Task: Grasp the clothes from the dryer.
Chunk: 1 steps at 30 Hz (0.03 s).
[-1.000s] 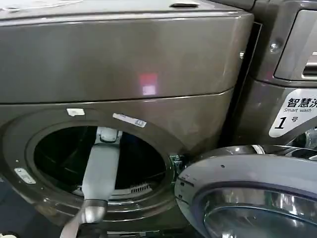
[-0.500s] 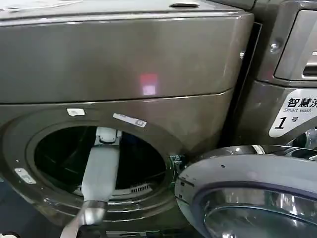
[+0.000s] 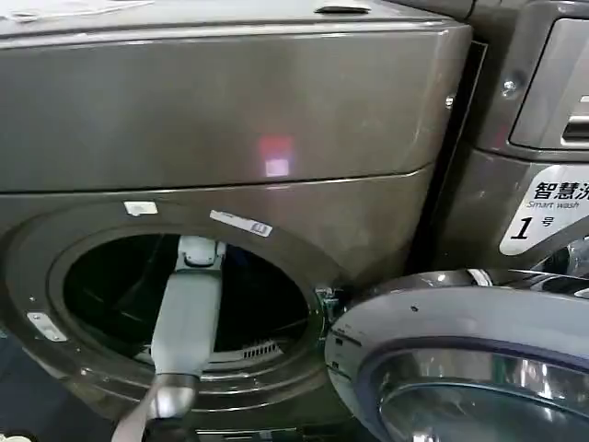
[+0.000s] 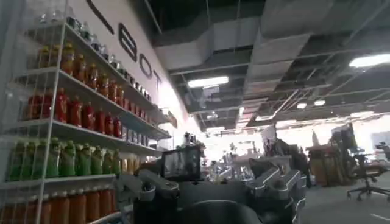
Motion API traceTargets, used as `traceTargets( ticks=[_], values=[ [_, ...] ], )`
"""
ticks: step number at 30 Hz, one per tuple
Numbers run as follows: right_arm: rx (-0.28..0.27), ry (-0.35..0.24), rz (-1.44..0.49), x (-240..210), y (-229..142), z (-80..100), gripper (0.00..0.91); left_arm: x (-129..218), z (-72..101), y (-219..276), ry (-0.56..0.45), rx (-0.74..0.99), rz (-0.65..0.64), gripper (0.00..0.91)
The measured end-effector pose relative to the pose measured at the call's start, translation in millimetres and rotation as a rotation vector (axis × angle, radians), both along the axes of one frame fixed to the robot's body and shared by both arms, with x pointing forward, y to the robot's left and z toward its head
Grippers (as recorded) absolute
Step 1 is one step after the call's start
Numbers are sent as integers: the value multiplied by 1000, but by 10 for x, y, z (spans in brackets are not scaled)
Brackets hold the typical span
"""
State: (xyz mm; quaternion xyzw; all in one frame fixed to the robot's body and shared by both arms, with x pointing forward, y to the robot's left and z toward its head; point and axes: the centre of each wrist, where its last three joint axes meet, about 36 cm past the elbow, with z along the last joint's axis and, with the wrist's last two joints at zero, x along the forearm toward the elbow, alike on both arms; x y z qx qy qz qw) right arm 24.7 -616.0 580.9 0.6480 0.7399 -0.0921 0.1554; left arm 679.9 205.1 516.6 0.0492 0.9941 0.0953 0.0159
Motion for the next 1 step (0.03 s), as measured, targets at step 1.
traceTargets(
  ticks=[1],
  values=[
    [2, 2, -2, 0, 2, 3, 907, -1, -2, 3, 0, 0, 0, 0]
  ],
)
